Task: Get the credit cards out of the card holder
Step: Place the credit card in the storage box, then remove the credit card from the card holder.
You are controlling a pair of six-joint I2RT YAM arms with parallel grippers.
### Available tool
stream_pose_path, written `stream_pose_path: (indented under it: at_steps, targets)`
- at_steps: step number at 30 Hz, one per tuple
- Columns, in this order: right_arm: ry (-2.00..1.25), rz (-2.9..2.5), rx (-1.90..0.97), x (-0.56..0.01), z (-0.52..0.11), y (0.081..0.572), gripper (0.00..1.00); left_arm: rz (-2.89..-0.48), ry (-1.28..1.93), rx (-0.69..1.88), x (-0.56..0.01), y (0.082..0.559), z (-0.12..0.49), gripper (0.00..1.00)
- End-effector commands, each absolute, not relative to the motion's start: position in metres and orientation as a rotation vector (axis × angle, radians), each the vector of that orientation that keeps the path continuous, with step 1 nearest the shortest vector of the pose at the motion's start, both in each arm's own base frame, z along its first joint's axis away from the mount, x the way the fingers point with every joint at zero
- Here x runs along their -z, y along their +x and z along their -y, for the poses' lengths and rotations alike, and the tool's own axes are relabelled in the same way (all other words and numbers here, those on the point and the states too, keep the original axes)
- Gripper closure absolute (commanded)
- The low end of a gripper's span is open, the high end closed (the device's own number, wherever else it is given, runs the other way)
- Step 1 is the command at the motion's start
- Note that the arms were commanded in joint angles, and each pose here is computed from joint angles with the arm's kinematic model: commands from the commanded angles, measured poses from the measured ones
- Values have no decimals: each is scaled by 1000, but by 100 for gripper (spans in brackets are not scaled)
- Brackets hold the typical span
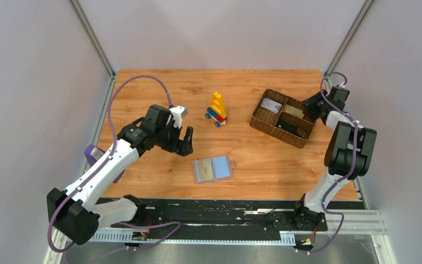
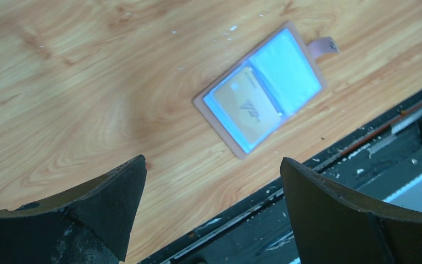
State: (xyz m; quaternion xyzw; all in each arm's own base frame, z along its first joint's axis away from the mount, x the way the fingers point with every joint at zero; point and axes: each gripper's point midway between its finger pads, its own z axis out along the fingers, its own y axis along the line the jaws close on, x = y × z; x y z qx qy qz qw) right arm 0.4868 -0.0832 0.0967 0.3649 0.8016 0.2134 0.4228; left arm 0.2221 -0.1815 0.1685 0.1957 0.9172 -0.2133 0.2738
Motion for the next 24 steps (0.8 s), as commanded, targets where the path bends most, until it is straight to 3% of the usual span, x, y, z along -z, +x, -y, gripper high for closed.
stream_pose_path:
  at_steps: [1, 13, 24]
  targets:
    - [883, -2055, -489, -102, 83, 488, 62, -2393, 398, 432, -190, 235, 158, 0]
    - [677, -2115, -544, -156, 3, 456, 66, -2426, 352, 607, -184, 222, 178, 7]
    - [248, -2282, -625, -154, -148, 351, 67, -2434, 251, 747, -156, 217, 193, 18]
